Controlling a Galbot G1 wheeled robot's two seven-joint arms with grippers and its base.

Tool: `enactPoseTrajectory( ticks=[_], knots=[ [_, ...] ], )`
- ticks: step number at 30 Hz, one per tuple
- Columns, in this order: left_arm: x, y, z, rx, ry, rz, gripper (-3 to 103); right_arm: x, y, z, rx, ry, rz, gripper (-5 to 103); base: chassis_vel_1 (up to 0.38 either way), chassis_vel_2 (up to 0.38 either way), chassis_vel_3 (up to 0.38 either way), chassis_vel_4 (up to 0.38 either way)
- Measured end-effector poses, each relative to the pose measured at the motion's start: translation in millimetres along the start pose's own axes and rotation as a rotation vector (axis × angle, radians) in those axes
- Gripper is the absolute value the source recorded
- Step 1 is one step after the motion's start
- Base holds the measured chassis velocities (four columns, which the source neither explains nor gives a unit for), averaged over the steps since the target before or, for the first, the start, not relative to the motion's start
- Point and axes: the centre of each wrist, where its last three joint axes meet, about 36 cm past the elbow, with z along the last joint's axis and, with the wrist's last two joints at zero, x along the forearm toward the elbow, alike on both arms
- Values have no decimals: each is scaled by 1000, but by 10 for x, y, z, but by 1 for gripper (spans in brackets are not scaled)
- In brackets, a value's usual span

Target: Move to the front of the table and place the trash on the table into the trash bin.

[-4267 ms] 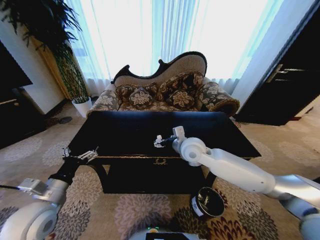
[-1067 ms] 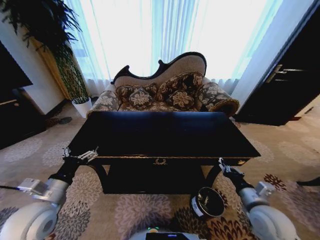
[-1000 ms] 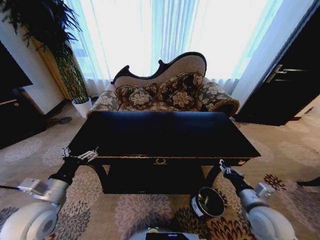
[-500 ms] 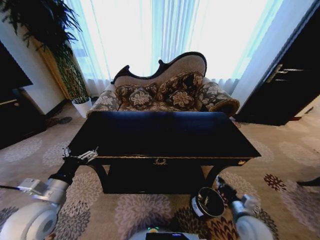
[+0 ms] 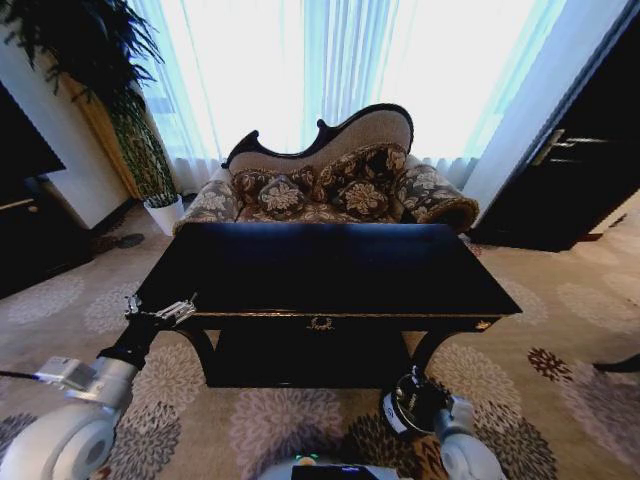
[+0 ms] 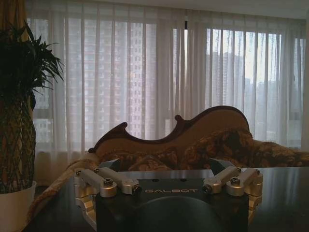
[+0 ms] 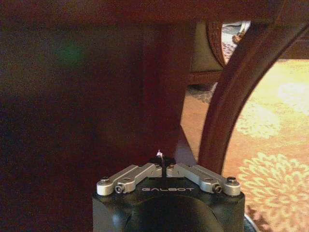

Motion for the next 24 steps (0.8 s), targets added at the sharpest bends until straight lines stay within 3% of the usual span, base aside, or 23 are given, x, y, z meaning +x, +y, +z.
enactPoseTrajectory(
  ticks=[7,21,23,24],
  knots=[
    [0,0,0,0,0,0,100,-211,-223,391,96,38,51,0,0,0,0,0],
    [0,0,0,0,0,0,100,-358,-456,457,136,6,86,-1,0,0,0,0],
    [0,0,0,0,0,0,100,-381,-489,446,141,2,89,10,0,0,0,0],
    [0,0,0,0,0,0,100,-385,-500,444,142,1,91,10,0,0,0,0]
  ],
)
